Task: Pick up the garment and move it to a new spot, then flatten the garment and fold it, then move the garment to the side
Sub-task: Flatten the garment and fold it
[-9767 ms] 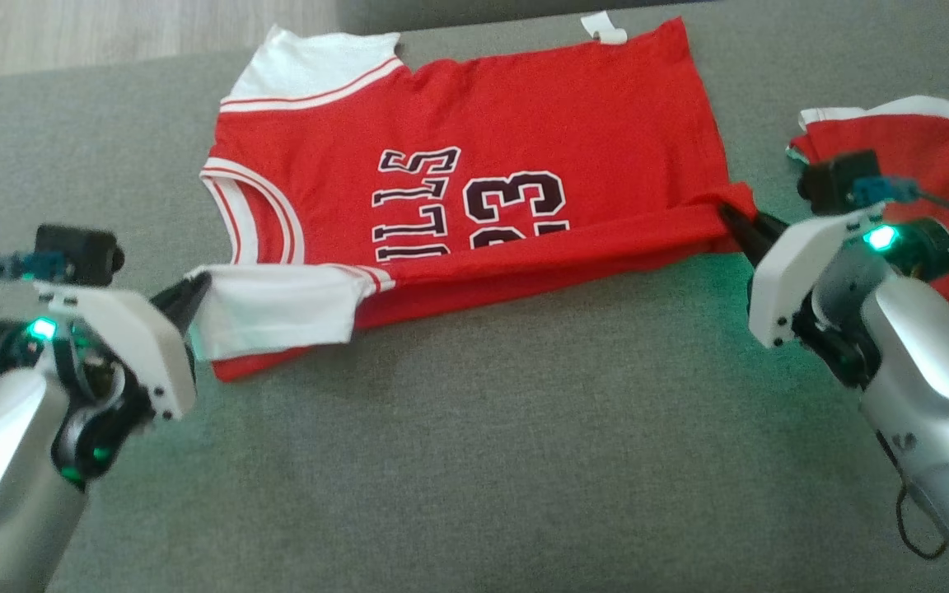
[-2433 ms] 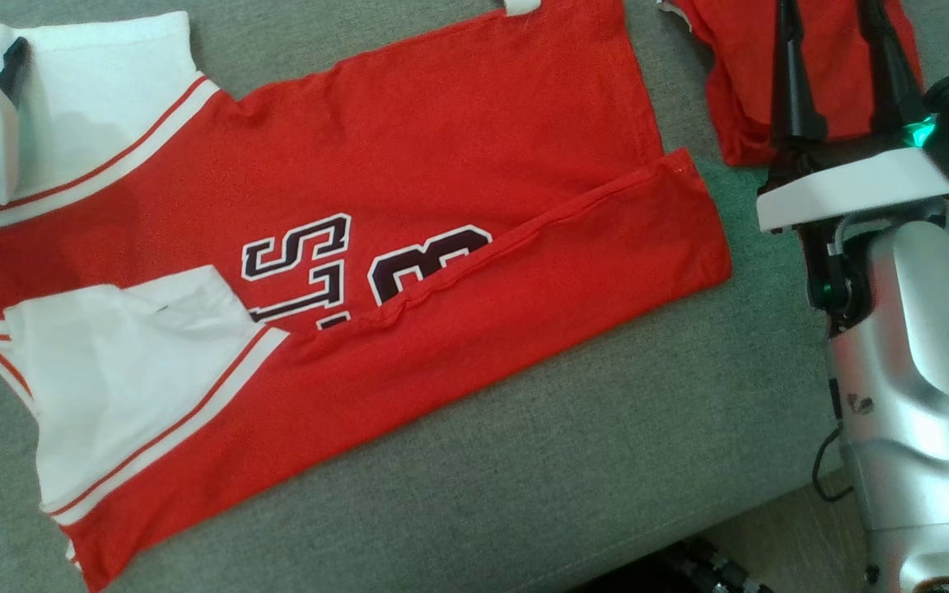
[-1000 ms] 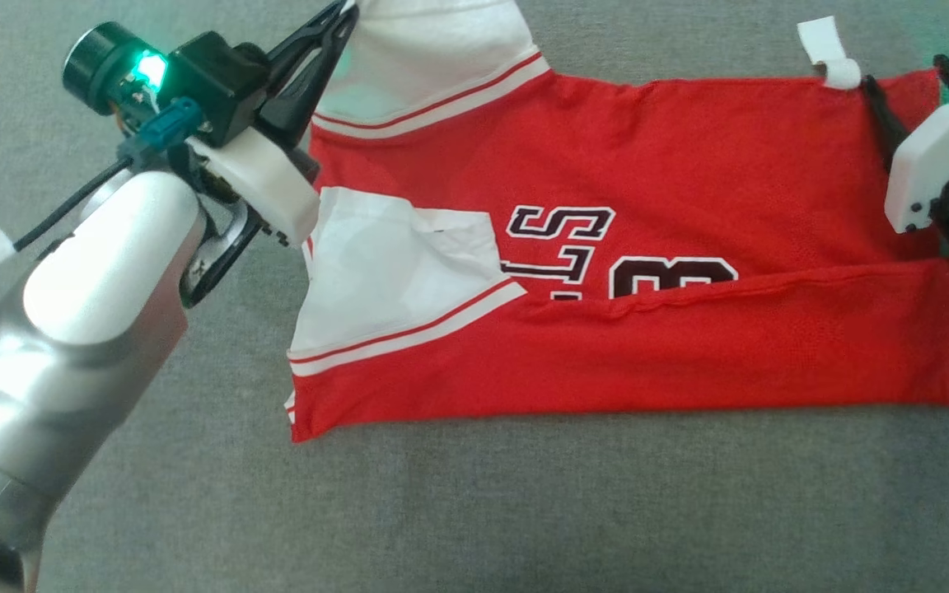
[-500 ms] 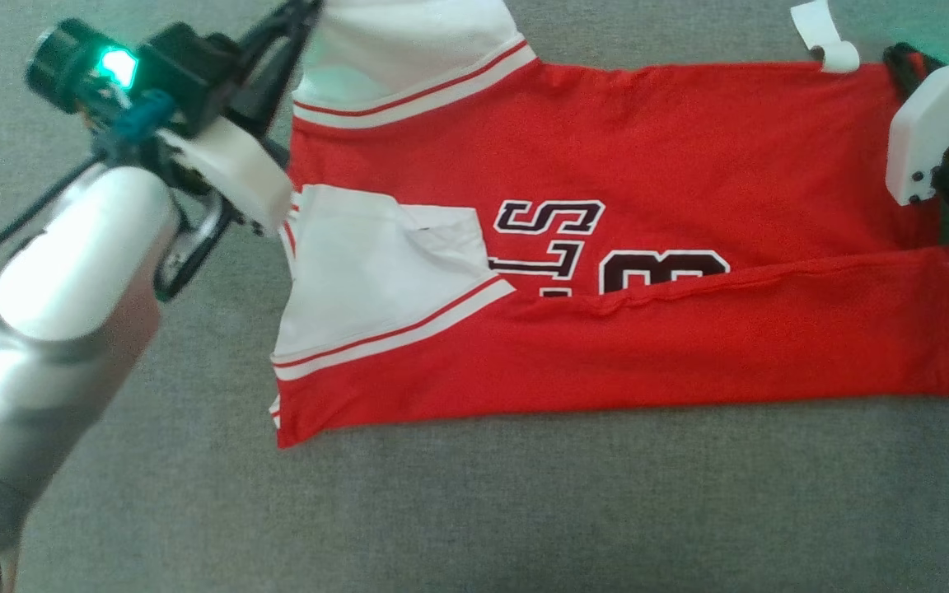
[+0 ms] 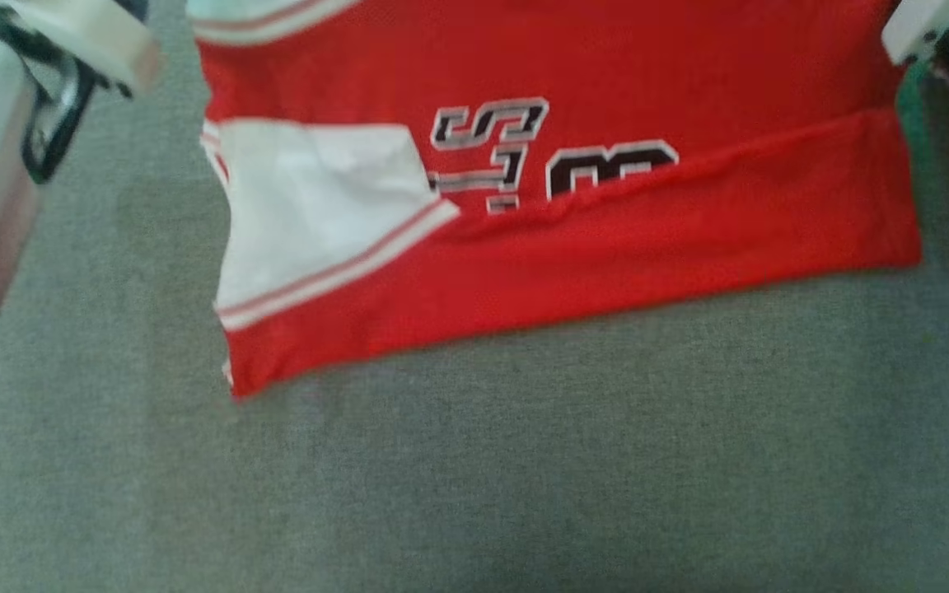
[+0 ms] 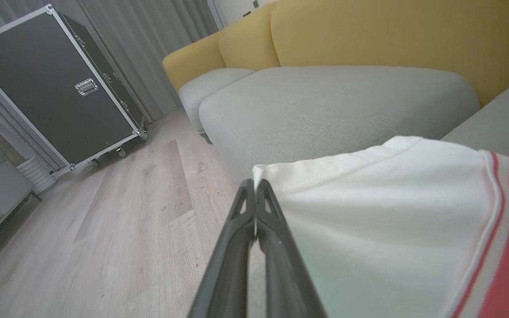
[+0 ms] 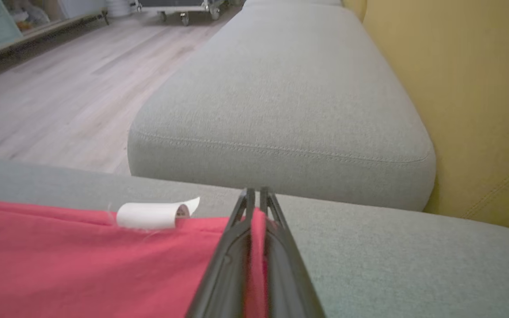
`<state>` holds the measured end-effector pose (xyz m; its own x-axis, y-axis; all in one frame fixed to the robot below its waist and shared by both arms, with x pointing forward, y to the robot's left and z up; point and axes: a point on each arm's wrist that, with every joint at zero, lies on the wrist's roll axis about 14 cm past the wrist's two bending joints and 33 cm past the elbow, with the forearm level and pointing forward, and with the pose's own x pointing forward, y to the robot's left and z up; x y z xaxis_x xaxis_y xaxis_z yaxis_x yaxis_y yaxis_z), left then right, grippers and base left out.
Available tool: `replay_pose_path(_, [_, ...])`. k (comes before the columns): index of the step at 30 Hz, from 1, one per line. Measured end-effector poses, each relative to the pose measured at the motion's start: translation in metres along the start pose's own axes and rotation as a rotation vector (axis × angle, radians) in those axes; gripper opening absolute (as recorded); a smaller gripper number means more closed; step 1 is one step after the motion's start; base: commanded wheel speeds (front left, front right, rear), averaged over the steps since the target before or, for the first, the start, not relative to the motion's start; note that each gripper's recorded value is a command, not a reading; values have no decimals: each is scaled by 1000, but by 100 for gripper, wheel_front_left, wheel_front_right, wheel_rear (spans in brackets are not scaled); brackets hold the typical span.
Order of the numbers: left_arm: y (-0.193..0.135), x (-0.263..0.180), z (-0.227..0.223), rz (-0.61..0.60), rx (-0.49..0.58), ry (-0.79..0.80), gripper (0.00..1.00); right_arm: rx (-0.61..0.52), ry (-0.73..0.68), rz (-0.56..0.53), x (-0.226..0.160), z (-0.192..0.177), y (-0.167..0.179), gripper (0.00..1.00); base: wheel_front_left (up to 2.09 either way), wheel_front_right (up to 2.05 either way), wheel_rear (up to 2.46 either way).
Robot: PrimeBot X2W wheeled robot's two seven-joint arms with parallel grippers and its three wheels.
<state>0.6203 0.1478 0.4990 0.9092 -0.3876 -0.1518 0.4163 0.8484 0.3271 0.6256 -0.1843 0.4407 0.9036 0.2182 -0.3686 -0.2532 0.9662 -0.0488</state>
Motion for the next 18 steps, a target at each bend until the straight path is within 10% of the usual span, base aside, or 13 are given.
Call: replay_pose_path(18, [2, -14, 6, 9, 2, -24, 0, 86, -96, -9, -10, 13, 10, 0, 0, 0, 0])
